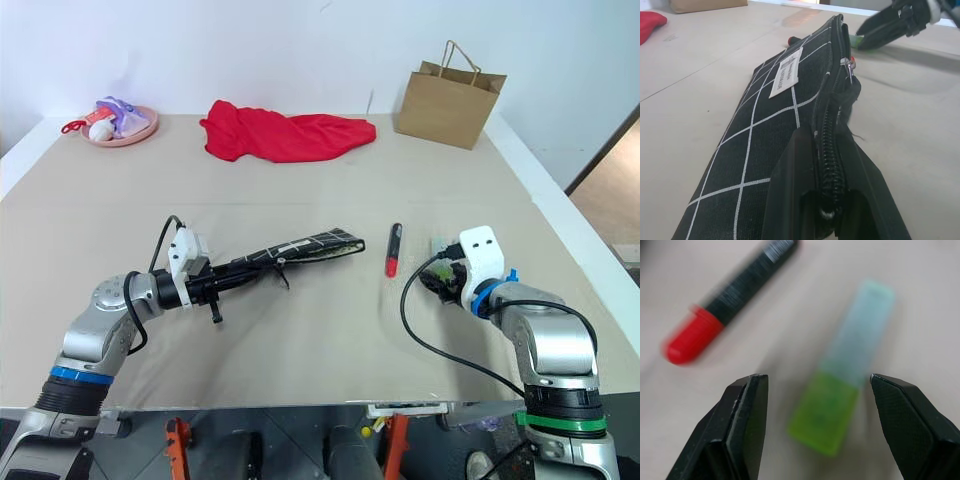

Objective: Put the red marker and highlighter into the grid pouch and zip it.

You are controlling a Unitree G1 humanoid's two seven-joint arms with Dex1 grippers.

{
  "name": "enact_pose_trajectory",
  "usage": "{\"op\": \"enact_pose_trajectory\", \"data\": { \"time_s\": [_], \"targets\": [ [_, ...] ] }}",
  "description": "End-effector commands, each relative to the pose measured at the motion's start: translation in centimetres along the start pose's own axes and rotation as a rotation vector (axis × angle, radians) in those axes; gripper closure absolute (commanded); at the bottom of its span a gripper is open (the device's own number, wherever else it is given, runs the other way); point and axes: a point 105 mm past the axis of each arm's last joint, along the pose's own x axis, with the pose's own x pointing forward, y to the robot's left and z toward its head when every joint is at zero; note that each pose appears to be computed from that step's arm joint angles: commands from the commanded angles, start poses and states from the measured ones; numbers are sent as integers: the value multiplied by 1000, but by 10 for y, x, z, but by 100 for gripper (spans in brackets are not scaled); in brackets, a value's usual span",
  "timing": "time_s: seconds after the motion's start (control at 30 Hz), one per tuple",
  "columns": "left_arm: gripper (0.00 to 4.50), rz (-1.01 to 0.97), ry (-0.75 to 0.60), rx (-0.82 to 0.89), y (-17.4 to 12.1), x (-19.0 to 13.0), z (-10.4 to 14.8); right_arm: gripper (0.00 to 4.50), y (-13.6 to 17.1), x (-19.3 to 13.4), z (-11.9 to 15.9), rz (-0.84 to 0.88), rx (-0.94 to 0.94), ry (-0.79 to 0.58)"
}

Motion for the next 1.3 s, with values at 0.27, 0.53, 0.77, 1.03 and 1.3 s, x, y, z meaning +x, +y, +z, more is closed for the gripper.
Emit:
{"op": "enact_pose_trajectory", "data": {
  "time_s": [0.27,0.53,0.77,1.03,1.3],
  "targets": [
    [450,-9,-30,36,-3,2,10,97,-7,1,1,-32,86,-31],
    [450,-3,-31,38,-3,-1,11,313,-14,5,-16,-88,187,-4],
    [450,-5,-12,35,-2,-6,11,340,-16,5,2,-81,168,-71],
    [450,-36,-3,39,-5,-4,12,340,27,-48,104,244,-283,-451],
    [450,-46,-10,43,-3,-1,14,340,53,-76,66,536,-689,-209]
  ]
}}
